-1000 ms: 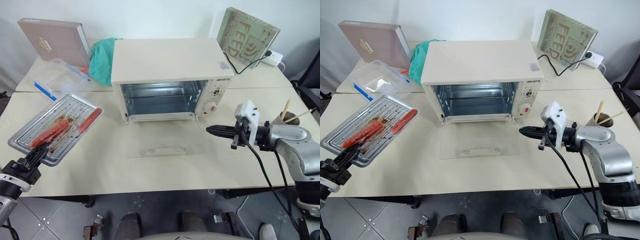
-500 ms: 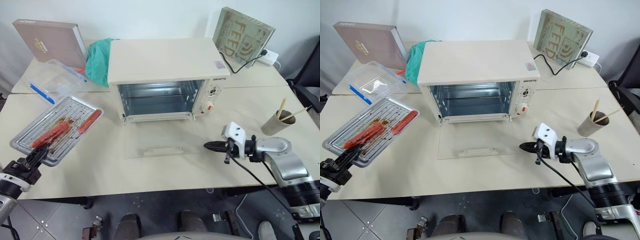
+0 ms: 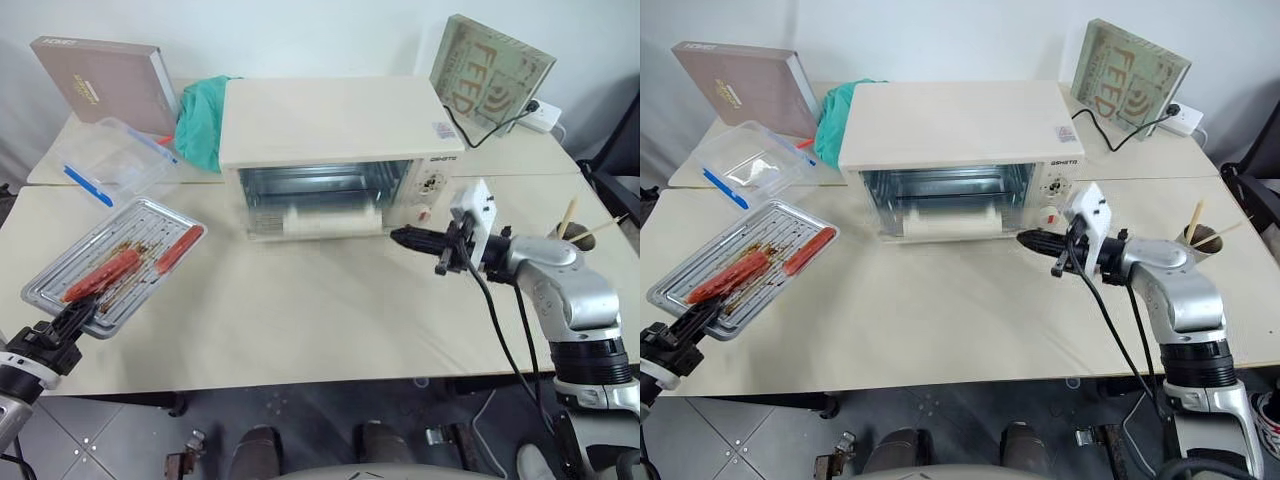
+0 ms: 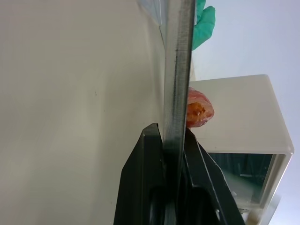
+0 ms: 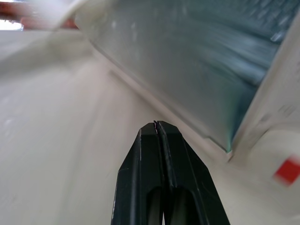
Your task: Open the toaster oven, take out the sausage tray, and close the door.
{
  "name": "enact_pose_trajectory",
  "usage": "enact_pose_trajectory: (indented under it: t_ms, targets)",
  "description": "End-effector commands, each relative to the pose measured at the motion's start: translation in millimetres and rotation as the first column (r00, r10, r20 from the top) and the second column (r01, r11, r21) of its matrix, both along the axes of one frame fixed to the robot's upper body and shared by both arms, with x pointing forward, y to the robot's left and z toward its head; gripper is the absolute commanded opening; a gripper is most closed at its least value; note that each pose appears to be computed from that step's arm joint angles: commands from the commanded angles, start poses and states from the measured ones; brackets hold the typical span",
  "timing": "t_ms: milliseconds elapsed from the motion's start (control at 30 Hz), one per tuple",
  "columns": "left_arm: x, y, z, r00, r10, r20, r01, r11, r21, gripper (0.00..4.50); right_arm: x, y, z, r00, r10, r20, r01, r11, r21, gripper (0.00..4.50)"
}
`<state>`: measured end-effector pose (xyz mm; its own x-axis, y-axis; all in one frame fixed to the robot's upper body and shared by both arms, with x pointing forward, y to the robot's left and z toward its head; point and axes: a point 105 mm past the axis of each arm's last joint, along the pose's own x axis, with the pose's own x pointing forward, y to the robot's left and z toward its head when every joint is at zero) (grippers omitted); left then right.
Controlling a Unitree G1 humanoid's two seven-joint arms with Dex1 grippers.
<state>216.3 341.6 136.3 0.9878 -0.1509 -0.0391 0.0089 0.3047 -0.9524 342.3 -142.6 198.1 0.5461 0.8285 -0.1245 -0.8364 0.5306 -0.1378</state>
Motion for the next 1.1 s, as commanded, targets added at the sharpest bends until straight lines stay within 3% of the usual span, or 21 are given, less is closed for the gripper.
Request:
enact_pose_trajectory:
  t_ms: [33,233,400,633,767,867,967,1100]
  targets:
    - [1.4,1.1,10.1,0.999,-0.012,0.039,0.012,1.000,0.008,0.00,7.3,4.3,26.3,0.995,-0.012,0.102,0.010,1.000,0.019,0.05]
    - [1.3,-1.4,8.4,0.999,-0.033,0.035,0.033,0.999,0.005,0.00,36.2,7.3,64.4,0.968,-0.096,0.232,0.085,0.995,0.054,0.05]
    - [-4.2,-6.5,3.4,0.998,-0.066,0.014,0.066,0.998,0.012,0.00,42.8,6.5,74.3,0.958,-0.111,0.266,0.099,0.993,0.059,0.05]
    - [-28.4,-22.0,-3.0,0.968,-0.243,-0.054,0.246,0.969,0.040,0.00,-1.3,12.4,60.5,0.975,0.069,0.213,-0.059,0.997,-0.051,0.05]
    - [-34.7,-40.0,-3.9,0.911,-0.400,-0.103,0.406,0.913,0.037,0.00,-29.3,12.6,47.4,0.975,0.166,0.146,-0.147,0.980,-0.132,0.05]
    - [-32.0,-44.0,-2.5,0.891,-0.442,-0.105,0.447,0.894,0.030,0.00,-41.6,12.7,41.0,0.972,0.205,0.115,-0.185,0.969,-0.164,0.05]
    - [-30.9,-66.1,-3.9,0.813,-0.567,-0.129,0.574,0.819,0.018,0.00,-50.4,6.0,30.4,0.976,0.207,0.062,-0.192,0.961,-0.197,0.05]
    - [-14.8,-85.6,-3.7,0.769,-0.633,-0.092,0.636,0.772,0.010,0.00,-58.6,0.5,26.0,0.979,0.202,0.030,-0.192,0.960,-0.206,0.05]
